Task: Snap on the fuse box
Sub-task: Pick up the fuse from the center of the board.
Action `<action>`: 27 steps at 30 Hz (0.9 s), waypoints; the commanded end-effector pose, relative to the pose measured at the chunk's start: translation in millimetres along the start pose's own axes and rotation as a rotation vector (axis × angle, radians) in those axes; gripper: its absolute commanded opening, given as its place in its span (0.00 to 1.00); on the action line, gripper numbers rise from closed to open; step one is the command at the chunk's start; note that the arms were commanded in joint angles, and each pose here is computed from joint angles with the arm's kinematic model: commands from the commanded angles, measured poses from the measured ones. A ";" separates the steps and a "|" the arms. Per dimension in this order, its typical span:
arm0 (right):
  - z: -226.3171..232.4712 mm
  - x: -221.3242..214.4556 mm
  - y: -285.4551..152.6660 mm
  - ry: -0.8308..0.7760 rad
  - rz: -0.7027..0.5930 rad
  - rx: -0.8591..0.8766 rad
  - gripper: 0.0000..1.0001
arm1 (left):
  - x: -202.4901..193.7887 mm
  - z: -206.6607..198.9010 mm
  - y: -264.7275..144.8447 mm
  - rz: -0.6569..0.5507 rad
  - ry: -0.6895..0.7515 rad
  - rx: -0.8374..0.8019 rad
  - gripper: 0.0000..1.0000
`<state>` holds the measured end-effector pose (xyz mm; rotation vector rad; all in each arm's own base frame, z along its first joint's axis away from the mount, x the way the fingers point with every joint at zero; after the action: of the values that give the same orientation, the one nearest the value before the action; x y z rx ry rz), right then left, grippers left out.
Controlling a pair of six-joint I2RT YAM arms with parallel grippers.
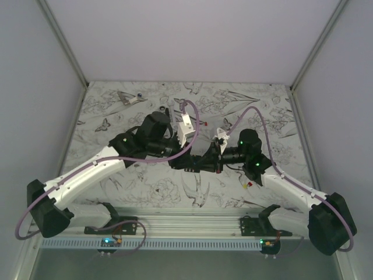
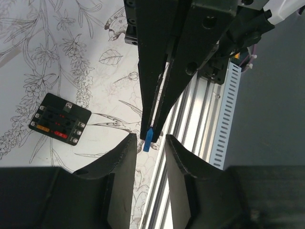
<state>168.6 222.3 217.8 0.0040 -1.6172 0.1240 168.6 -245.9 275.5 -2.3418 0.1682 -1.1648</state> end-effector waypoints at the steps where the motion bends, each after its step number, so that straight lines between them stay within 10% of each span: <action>1: -1.9 15.2 -0.6 -0.050 -0.028 0.024 0.00 | -1.4 0.8 2.4 0.021 0.020 -0.033 0.31; 20: -2.4 10.1 0.0 -0.041 -0.020 0.025 0.00 | -9.4 3.9 8.2 0.061 0.009 -0.054 0.00; 27: -21.0 -2.0 -3.4 0.007 0.052 -0.183 0.29 | -6.9 12.4 -0.6 0.002 -0.026 0.092 0.00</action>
<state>169.4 221.6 214.3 -0.0201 -1.5988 0.1251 168.8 -247.4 265.3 -2.3363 0.2218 -1.1546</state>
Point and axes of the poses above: each gripper's point midway between its finger pads, its own y axis out along the fingers, its own z axis along the line the jaws close on, x = y × z, the point moved 7 cm from there along -y, back along the fingers, and after that the axes turned 15 degrees about -y, right-handed, at the moved point
